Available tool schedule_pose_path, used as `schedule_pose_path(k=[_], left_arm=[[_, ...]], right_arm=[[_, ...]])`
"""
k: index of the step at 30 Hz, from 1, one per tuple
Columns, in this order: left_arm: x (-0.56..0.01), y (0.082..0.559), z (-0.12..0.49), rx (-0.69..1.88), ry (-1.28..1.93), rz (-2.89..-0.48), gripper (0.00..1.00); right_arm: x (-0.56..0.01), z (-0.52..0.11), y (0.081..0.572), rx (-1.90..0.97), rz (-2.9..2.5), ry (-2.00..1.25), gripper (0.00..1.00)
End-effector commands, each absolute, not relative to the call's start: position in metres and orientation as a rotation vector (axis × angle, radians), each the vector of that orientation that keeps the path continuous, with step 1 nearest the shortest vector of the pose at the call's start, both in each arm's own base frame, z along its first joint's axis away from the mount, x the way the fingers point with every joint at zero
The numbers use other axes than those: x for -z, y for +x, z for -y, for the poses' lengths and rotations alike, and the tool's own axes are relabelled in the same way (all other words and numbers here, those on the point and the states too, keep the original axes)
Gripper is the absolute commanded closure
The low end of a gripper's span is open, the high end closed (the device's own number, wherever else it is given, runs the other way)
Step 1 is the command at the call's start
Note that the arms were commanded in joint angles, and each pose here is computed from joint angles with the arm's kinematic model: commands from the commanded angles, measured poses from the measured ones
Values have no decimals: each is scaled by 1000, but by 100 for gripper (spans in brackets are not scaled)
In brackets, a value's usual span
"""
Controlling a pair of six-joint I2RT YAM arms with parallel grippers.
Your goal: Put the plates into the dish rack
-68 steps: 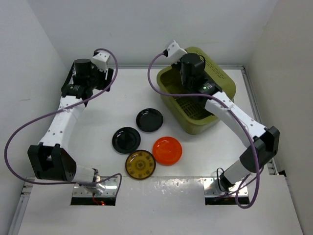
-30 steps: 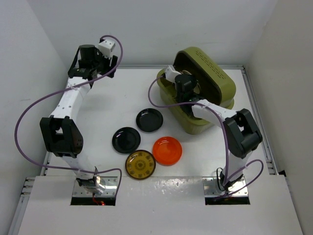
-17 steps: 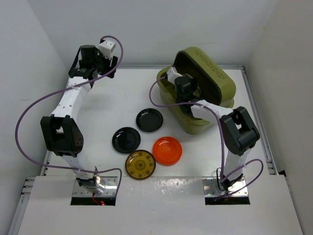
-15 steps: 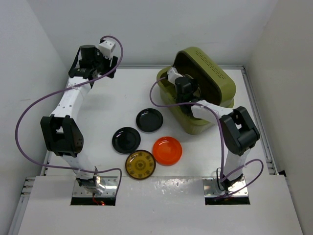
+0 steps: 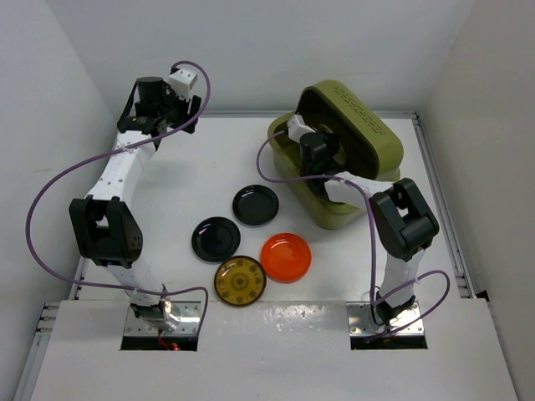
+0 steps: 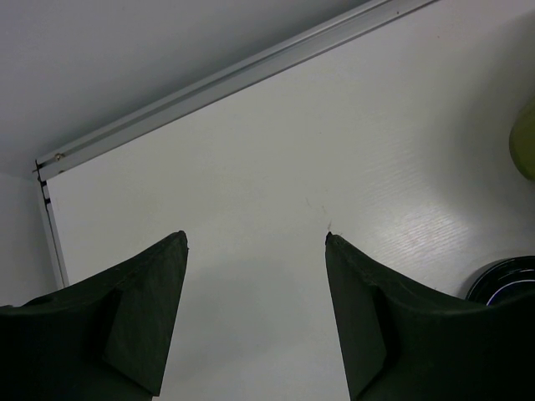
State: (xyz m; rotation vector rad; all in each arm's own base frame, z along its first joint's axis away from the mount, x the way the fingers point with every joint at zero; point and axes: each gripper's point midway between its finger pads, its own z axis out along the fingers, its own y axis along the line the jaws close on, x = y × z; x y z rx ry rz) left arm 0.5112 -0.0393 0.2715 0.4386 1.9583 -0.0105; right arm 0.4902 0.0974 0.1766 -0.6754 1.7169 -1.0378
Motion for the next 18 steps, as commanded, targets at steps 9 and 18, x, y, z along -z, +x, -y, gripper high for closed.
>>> schedule_pose_path(k=[9, 18], left_arm=[[-286, 515, 33, -9, 434, -1918, 29], [-286, 515, 33, -9, 434, -1918, 29]], right_arm=[[-169, -92, 488, 991, -1741, -580, 100], [-146, -87, 485, 961, -1797, -606, 100]])
